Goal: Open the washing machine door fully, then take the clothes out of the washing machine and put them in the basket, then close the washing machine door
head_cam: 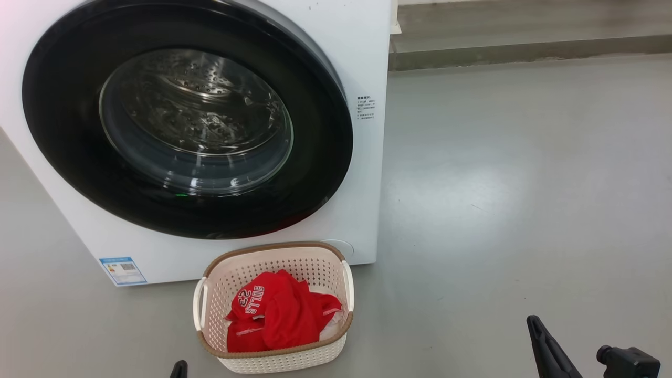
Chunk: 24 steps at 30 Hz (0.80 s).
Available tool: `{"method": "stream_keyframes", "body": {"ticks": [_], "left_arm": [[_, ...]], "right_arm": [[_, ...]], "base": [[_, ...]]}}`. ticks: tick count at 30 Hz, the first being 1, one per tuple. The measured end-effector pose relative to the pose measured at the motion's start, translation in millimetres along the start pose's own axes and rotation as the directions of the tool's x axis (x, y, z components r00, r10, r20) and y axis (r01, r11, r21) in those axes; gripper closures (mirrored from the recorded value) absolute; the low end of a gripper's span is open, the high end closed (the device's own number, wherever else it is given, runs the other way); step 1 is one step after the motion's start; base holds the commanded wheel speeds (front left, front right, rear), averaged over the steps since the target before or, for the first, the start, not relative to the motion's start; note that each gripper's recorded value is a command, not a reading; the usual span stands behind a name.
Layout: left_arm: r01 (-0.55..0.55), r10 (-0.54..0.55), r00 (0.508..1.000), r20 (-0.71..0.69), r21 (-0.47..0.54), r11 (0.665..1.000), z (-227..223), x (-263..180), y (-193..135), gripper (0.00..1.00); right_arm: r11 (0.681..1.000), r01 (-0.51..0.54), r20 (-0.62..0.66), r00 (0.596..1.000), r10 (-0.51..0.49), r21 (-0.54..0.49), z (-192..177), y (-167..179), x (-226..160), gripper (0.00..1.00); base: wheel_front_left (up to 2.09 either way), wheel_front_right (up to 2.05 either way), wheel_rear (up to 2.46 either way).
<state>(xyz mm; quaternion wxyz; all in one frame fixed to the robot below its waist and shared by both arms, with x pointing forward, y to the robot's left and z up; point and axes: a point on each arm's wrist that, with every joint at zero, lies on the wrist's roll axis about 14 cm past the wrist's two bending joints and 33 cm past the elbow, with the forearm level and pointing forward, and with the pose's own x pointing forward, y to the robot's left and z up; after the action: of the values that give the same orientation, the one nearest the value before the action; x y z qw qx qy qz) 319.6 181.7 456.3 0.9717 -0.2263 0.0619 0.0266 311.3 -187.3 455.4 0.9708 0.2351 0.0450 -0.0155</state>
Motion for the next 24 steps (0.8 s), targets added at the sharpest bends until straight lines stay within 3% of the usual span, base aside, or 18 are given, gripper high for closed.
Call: {"method": "stream_keyframes", "body": {"ticks": [24], "left_arm": [[-0.029, 0.022, 0.999, -0.030, -0.255, 0.966, 1.6, 11.7, 4.1, 1.00]], "right_arm": [[0.968, 0.038, -0.004, 0.999, -0.038, 0.249, 7.1, -5.6, 14.7, 1.00]], "base": [[0.00, 0.00, 0.00]]}}
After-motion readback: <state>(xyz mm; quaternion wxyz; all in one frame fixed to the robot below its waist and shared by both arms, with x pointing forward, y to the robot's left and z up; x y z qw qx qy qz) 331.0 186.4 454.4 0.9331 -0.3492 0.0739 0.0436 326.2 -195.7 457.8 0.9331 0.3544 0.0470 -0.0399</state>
